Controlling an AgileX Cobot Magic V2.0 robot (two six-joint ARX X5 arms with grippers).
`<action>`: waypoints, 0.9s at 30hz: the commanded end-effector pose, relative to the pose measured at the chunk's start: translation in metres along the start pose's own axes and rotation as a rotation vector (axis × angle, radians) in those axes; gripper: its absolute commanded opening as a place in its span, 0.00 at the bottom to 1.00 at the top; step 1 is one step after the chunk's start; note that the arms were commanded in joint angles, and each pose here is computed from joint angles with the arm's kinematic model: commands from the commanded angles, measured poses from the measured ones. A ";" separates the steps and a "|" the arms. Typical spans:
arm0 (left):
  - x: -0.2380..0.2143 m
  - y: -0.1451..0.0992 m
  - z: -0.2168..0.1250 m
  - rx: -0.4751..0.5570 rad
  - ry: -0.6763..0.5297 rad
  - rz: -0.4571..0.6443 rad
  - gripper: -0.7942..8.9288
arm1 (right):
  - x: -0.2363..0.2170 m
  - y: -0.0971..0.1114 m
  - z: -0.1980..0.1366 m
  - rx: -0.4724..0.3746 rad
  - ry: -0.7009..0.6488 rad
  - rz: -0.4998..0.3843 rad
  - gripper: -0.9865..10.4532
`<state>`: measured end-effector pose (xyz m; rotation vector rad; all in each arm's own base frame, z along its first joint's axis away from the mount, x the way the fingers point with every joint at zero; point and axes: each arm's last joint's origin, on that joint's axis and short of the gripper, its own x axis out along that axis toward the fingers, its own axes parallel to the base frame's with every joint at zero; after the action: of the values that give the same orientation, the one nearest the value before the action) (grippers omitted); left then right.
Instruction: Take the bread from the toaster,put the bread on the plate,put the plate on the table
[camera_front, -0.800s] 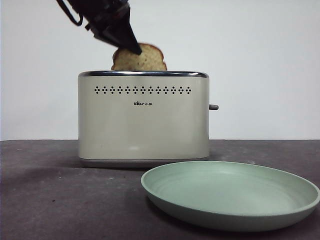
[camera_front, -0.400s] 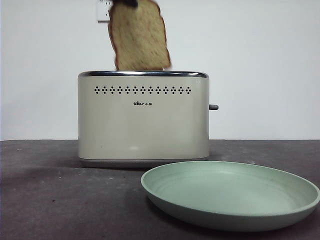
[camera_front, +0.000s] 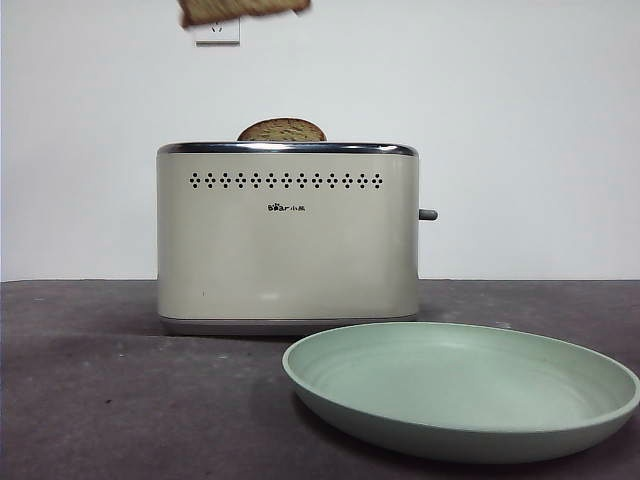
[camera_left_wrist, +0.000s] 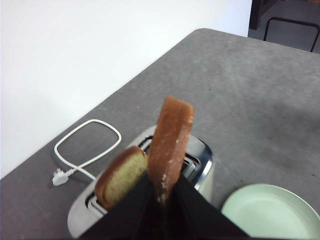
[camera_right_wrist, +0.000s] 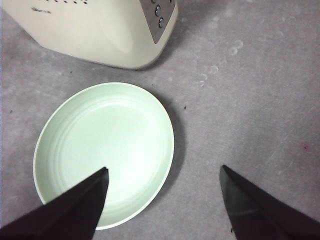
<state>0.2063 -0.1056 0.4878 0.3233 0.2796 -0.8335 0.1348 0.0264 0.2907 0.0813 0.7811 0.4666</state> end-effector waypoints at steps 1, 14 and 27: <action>-0.021 -0.008 0.004 -0.005 -0.011 -0.008 0.09 | 0.005 -0.001 0.008 0.007 -0.003 0.005 0.40; -0.066 -0.048 -0.062 -0.110 0.068 -0.032 0.09 | 0.062 -0.007 0.020 0.008 0.154 0.058 0.39; -0.081 -0.077 -0.132 -0.231 0.096 -0.035 0.09 | 0.129 -0.020 0.013 0.046 0.345 0.073 0.33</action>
<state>0.0804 -0.0480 0.3797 0.1647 0.4840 -0.8101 0.2267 0.0634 0.2096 0.0696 1.1349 0.5365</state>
